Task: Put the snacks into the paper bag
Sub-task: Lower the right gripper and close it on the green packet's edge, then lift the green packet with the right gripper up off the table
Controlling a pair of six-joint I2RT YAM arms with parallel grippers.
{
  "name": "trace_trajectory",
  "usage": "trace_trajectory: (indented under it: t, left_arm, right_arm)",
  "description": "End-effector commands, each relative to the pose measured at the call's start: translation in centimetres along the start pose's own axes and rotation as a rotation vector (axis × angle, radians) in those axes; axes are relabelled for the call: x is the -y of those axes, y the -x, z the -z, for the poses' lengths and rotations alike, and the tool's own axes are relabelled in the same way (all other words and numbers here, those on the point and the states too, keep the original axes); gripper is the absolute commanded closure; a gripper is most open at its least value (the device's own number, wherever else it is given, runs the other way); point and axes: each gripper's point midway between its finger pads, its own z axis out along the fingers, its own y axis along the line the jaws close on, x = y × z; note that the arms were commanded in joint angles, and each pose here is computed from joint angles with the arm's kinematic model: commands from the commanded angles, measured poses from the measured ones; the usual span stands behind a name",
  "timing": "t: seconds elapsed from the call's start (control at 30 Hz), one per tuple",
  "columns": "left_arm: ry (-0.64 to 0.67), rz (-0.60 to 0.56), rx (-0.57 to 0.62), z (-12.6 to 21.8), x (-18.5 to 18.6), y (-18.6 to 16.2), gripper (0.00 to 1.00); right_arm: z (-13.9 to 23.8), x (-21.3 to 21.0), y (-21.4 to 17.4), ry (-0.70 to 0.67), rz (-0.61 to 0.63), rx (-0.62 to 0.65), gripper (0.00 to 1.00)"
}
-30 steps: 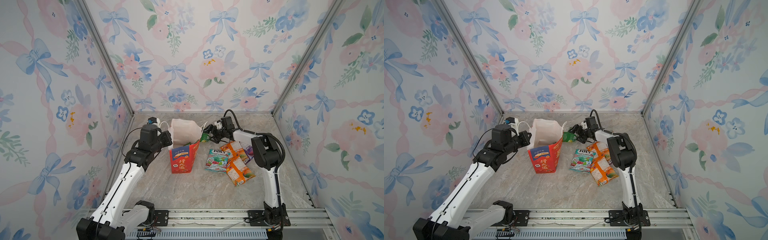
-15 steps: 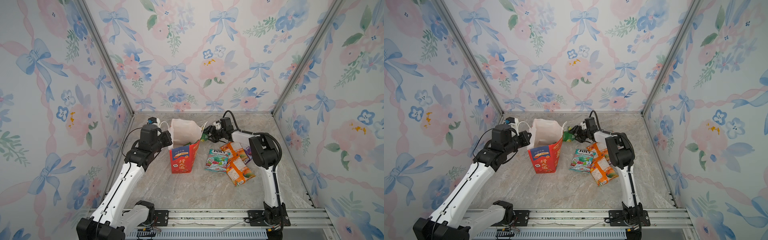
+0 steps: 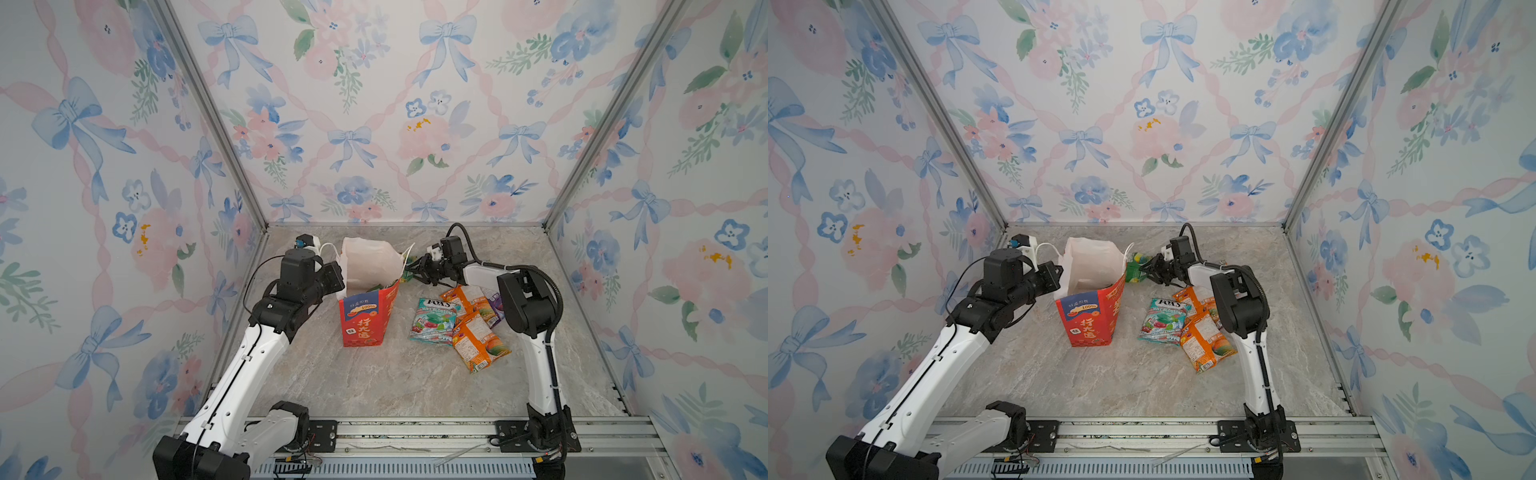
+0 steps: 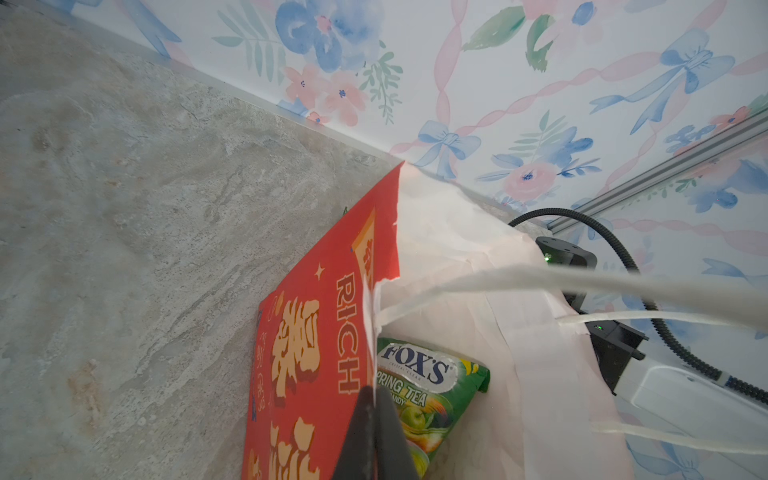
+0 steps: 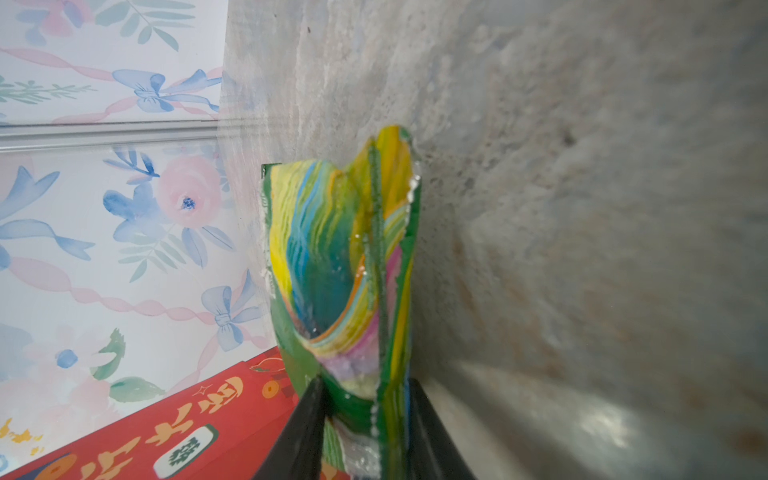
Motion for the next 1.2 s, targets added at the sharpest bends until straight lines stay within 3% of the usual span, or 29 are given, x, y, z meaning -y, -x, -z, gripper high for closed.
trace_trajectory:
  t: [0.0,0.27,0.73,1.17]
  left_arm:
    - [0.003,0.004,-0.014,0.0,0.1,-0.2,1.00]
    - [0.003,0.005,-0.015,0.1,0.1,-0.2,1.00]
    - [0.000,0.009,-0.014,0.1,0.1,-0.3,1.00]
    - [0.004,0.011,-0.013,0.2,0.0,-0.4,1.00]
  right_arm:
    - [-0.4,0.5,-0.3,0.017,-0.006,-0.017,0.78]
    - [0.3,-0.3,0.1,0.035,0.003,-0.007,1.00]
    - [3.6,-5.6,0.4,0.075,0.078,-0.002,1.00]
    - [9.5,-10.0,0.6,-0.077,0.256,0.049,1.00]
